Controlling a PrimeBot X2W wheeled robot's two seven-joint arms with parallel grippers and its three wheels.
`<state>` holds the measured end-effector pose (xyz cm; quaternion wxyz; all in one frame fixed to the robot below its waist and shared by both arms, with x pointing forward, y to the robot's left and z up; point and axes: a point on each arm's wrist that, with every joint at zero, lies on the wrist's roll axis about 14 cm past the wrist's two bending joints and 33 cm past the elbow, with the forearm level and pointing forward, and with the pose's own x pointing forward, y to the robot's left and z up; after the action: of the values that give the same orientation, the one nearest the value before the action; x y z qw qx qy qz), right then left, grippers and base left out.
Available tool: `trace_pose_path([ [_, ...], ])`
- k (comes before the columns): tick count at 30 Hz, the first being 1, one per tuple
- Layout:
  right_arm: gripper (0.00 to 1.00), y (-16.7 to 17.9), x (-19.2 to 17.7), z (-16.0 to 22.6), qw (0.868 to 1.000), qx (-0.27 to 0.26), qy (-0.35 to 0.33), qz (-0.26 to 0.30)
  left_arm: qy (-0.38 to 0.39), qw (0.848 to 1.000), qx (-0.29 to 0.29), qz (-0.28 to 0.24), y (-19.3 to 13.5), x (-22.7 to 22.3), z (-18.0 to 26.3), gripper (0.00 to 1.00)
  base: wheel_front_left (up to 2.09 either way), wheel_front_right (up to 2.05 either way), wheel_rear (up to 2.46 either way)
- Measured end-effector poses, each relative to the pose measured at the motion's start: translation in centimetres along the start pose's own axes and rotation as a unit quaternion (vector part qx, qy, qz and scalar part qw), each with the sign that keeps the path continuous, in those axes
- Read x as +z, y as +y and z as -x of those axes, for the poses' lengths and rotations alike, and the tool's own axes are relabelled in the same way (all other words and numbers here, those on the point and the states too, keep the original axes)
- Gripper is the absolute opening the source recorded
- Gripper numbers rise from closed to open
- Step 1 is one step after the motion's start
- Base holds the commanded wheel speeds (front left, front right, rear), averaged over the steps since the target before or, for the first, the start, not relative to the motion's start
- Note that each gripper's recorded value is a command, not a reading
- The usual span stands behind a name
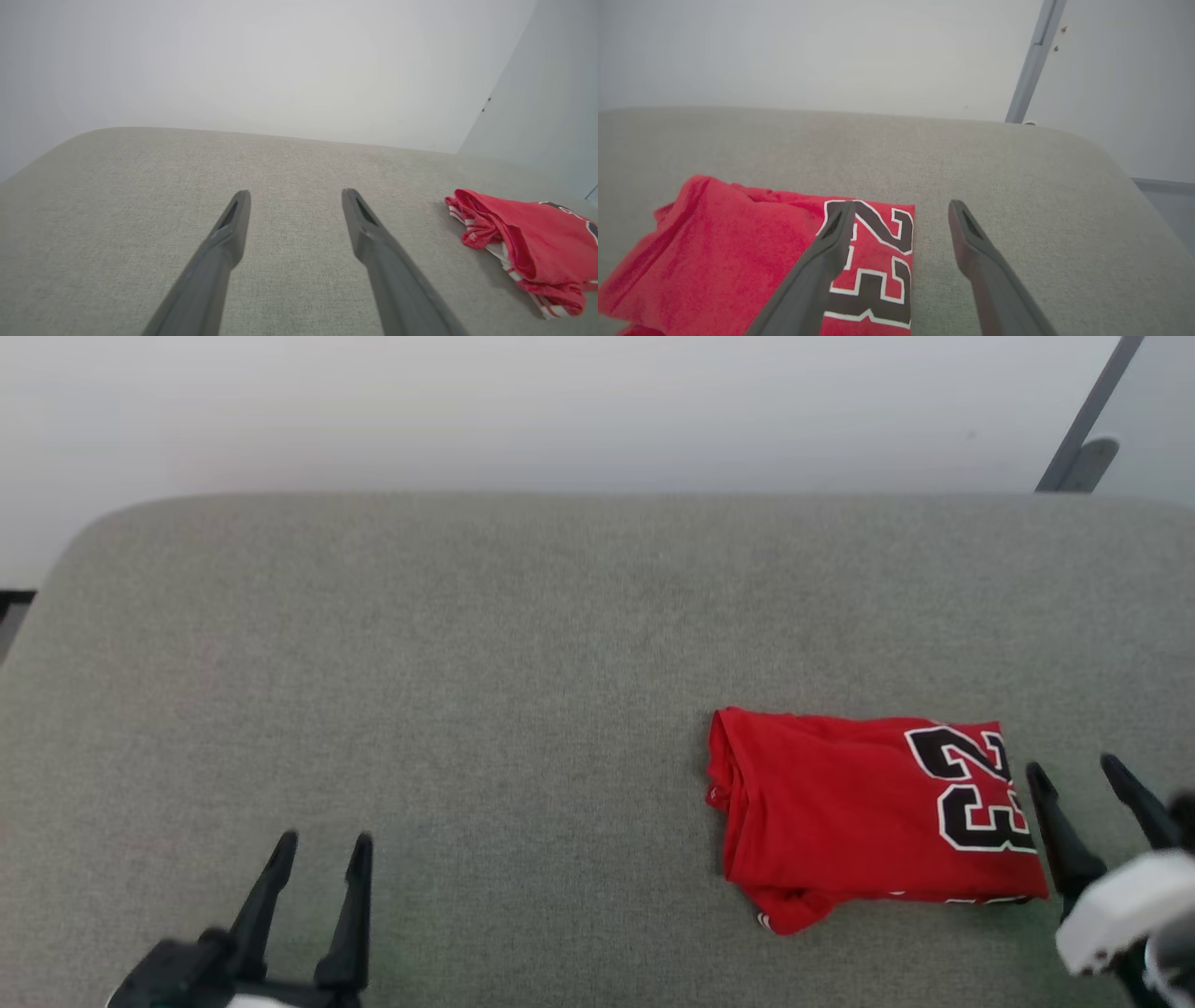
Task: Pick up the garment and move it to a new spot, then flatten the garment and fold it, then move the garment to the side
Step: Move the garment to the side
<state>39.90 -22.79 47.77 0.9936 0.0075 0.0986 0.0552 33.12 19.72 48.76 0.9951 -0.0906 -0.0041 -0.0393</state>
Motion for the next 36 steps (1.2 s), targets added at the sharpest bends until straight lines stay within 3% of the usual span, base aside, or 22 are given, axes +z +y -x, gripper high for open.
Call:
trace_pose_path([
  [6,1.0,-1.4,-2.4,-2.5,0.99,0.017,0.132,0.053,0.003,1.0,-0.018,-0.005,-0.6,-0.2,-2.4,1.0,0.0,0.0,0.0],
  [9,1.0,-1.6,-4.4,-3.4,0.973,0.036,0.215,0.073,0.006,1.0,-0.025,-0.008,-0.7,-0.4,-3.8,1.0,0.0,0.0,0.0],
  [13,1.0,-0.1,-7.7,-3.6,0.941,0.081,0.323,0.061,0.016,1.0,-0.023,-0.008,-0.4,-1.3,-5.4,1.0,0.0,0.0,0.0],
  [19,1.0,0.2,-9.7,-5.3,0.919,0.101,0.377,0.051,0.044,0.999,-0.019,-0.001,-0.1,-3.6,-6.8,1.0,0.0,0.0,0.0],
  [20,0.88,0.3,-10.0,-5.5,0.917,0.103,0.381,0.047,0.047,0.999,-0.018,0.001,0.0,-3.9,-7.0,1.0,0.0,0.0,0.0],
  [21,0.52,0.3,-10.3,-5.8,0.916,0.105,0.384,0.046,0.05,0.999,-0.016,0.001,0.1,-4.1,-7.2,1.0,0.0,0.0,0.0],
  [24,0.0,0.5,-10.7,-6.2,0.917,0.105,0.384,0.029,0.061,0.998,-0.012,-0.001,0.5,-4.9,-7.2,1.0,0.0,0.0,0.0],
  [30,0.0,-1.1,-9.6,-6.2,0.937,0.072,0.342,-0.013,0.06,0.997,-0.046,-0.009,-0.6,-5.2,-8.8,1.0,0.0,0.0,0.0],
  [33,0.0,-5.5,-8.5,-5.2,0.947,0.009,0.32,-0.019,0.061,0.995,-0.078,-0.014,-2.1,-5.5,-9.9,1.0,0.0,0.0,0.0],
  [36,0.0,-10.0,-8.0,-3.0,0.95,-0.055,0.308,-0.023,0.06,0.991,-0.115,-0.018,-3.8,-5.7,-11.1,1.0,0.0,0.0,0.0],
])
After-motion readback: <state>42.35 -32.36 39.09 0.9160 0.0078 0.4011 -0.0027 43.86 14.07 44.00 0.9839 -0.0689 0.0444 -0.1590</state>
